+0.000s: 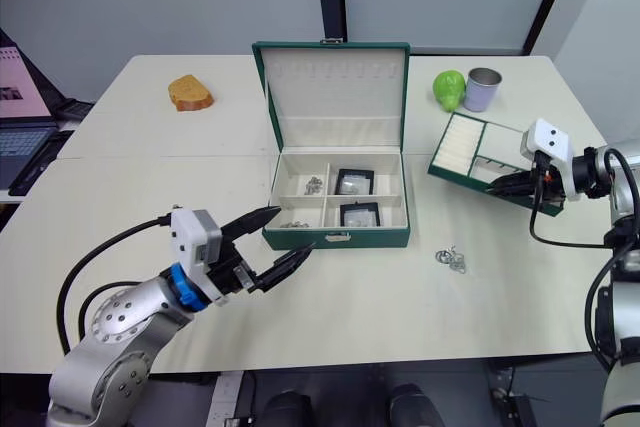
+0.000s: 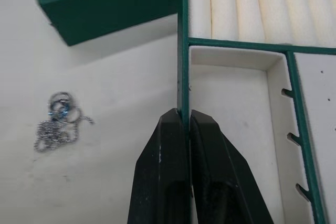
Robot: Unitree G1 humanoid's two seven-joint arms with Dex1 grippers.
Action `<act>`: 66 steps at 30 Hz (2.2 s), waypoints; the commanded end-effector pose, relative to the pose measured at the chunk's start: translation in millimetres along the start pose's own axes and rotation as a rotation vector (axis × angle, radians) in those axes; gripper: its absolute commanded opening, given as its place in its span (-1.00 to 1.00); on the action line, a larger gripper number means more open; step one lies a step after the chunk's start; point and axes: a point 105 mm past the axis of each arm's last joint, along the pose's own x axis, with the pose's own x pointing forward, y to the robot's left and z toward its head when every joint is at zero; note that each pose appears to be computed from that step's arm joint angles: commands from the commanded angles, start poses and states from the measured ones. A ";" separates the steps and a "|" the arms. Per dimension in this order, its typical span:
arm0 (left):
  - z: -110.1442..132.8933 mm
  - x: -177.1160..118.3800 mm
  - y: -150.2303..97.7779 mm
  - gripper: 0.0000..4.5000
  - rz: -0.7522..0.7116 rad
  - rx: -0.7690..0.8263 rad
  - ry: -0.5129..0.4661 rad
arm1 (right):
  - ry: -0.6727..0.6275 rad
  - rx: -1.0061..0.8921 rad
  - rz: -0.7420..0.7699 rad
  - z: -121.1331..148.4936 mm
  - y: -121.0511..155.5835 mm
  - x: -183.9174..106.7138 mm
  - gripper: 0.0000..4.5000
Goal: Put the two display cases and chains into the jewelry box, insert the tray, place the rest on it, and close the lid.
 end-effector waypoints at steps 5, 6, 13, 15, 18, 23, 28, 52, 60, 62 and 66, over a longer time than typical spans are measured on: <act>13.2 -20.0 -12.7 1.00 0.063 0.037 -0.046 | -0.067 -0.096 0.090 58.1 43.3 -9.5 -1.00; 12.9 -22.4 -13.5 1.00 0.072 0.038 -0.044 | -0.069 -0.103 0.102 62.7 49.1 -7.5 -1.00; 10.3 -31.2 -16.8 1.00 0.109 0.035 -0.038 | -0.093 -0.143 0.176 82.5 79.9 10.4 -1.00; 10.8 -33.4 -16.4 1.00 0.125 0.035 -0.042 | -0.106 -0.158 0.178 90.1 83.4 20.1 -1.00; 9.4 -37.5 -15.6 1.00 0.154 0.033 -0.042 | -0.114 -0.181 0.175 99.9 85.1 35.5 -1.00; 9.7 -42.8 -13.1 1.00 0.215 -0.009 -0.071 | -0.136 -0.191 0.168 121.0 83.3 62.2 -1.00; 8.4 -46.9 -12.5 1.00 0.245 -0.018 -0.073 | -0.151 -0.249 0.174 142.1 83.8 91.5 -1.00; 8.3 -46.7 -15.0 1.00 0.277 -0.027 -0.083 | -0.069 -0.333 0.192 142.4 91.8 145.4 -1.00; 8.2 -45.1 -14.5 1.00 0.271 -0.027 -0.082 | -0.063 -0.327 0.203 141.3 95.9 151.2 -1.00; 8.2 -44.4 -14.5 1.00 0.269 -0.026 -0.083 | -0.058 -0.326 0.204 140.3 95.9 152.2 -1.00; 8.1 -44.0 -15.0 1.00 0.268 -0.027 -0.083 | -0.055 -0.323 0.211 139.4 96.9 153.8 -1.00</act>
